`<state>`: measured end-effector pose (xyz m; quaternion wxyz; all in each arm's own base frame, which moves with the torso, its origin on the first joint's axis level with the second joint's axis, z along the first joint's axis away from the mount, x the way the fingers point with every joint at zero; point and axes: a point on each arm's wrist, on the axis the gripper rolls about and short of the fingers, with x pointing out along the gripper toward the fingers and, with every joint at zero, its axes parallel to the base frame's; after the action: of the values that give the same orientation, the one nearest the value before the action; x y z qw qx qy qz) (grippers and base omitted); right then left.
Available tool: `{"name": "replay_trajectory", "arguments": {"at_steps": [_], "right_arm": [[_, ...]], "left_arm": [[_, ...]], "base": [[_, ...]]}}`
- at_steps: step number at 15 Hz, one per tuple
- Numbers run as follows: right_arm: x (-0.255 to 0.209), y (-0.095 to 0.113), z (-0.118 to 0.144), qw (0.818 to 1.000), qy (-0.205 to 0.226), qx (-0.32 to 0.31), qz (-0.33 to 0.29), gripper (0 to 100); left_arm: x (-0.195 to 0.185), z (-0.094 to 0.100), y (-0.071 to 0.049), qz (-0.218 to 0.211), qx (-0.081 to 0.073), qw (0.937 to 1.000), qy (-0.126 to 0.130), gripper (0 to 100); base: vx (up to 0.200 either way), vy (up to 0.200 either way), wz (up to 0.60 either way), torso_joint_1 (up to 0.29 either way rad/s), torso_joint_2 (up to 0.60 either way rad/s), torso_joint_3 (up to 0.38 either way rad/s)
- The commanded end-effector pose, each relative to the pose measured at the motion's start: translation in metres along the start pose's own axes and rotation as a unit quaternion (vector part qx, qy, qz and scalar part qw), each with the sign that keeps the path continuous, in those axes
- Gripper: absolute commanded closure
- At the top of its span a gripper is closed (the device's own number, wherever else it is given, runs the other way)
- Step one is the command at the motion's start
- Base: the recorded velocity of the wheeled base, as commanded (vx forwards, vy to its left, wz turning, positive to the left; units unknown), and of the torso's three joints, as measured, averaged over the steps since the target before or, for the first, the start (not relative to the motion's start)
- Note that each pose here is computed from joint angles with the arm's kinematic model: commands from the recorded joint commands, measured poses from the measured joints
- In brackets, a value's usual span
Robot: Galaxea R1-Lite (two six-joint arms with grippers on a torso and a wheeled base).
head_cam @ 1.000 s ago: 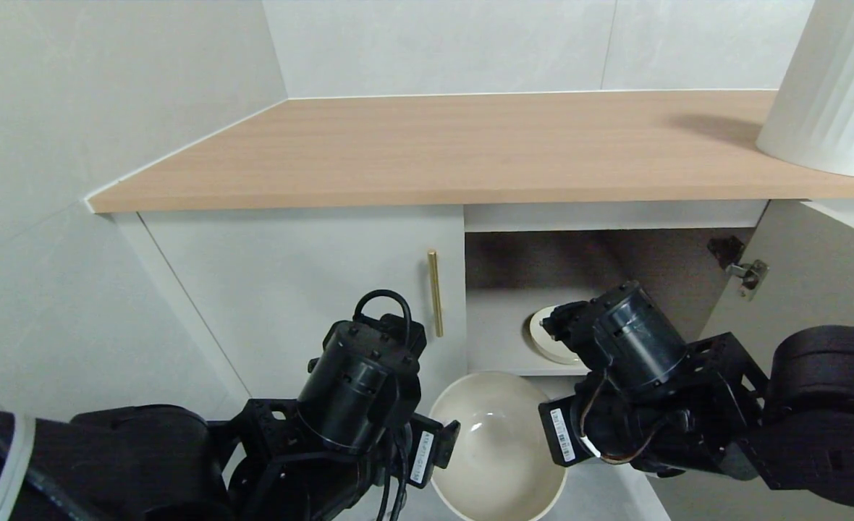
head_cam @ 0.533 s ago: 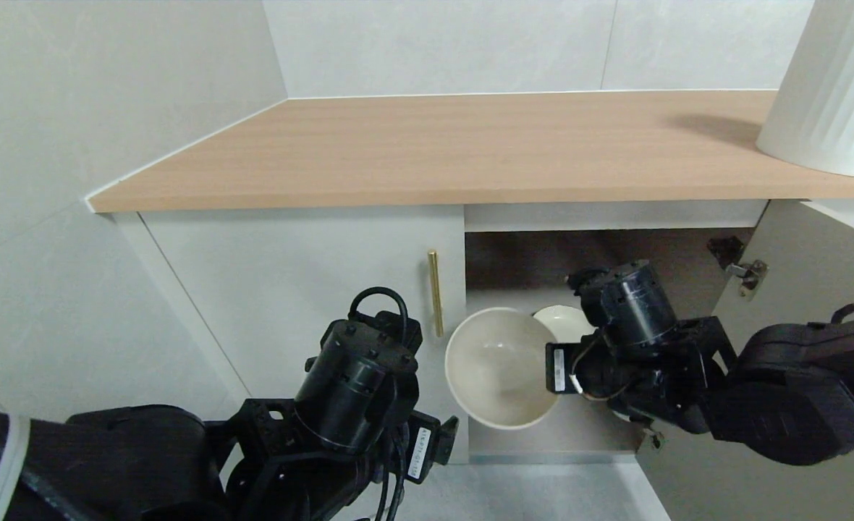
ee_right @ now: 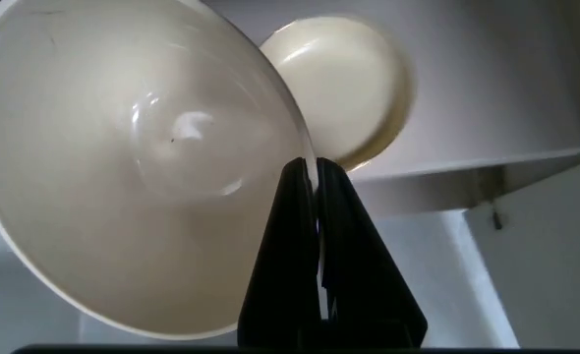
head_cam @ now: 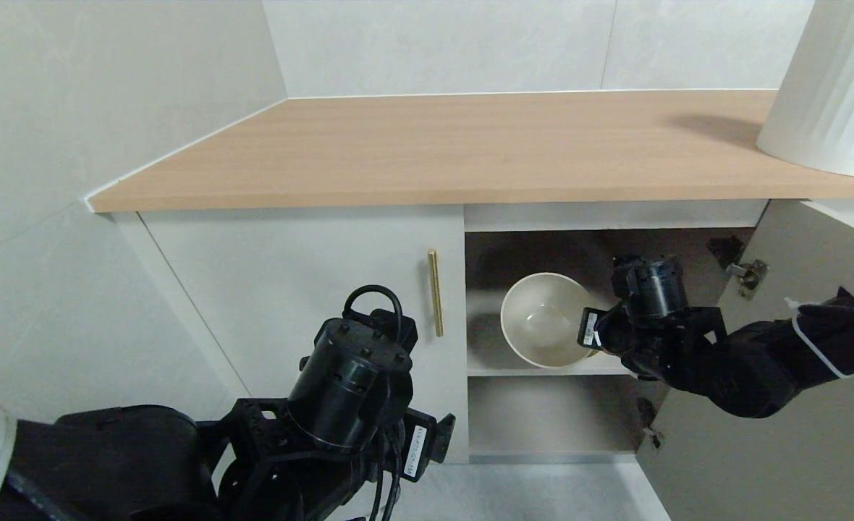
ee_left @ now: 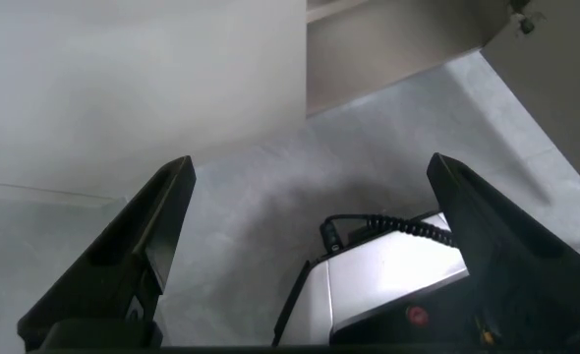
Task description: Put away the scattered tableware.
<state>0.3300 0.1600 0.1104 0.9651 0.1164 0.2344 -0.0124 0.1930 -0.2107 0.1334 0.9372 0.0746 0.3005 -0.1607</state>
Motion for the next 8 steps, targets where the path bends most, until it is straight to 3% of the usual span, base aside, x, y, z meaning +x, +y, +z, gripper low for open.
{"name": "replay_trajectory", "arguments": {"at_steps": [1,8], "right_arm": [[0.020,-0.010,-0.008,1.000,0.010,0.001,-0.024,100],[0.041,-0.025,-0.003,0.998,-0.015,0.020,-0.053,100]], "left_arm": [[0.000,0.001,0.001,0.009,-0.001,0.9999,-0.004,0],[-0.001,0.001,0.001,0.014,-0.003,0.9999,-0.007,0]], "base": [[0.000,0.000,0.00,0.000,0.00,0.000],[0.000,0.000,0.00,0.000,0.00,0.000]]}}
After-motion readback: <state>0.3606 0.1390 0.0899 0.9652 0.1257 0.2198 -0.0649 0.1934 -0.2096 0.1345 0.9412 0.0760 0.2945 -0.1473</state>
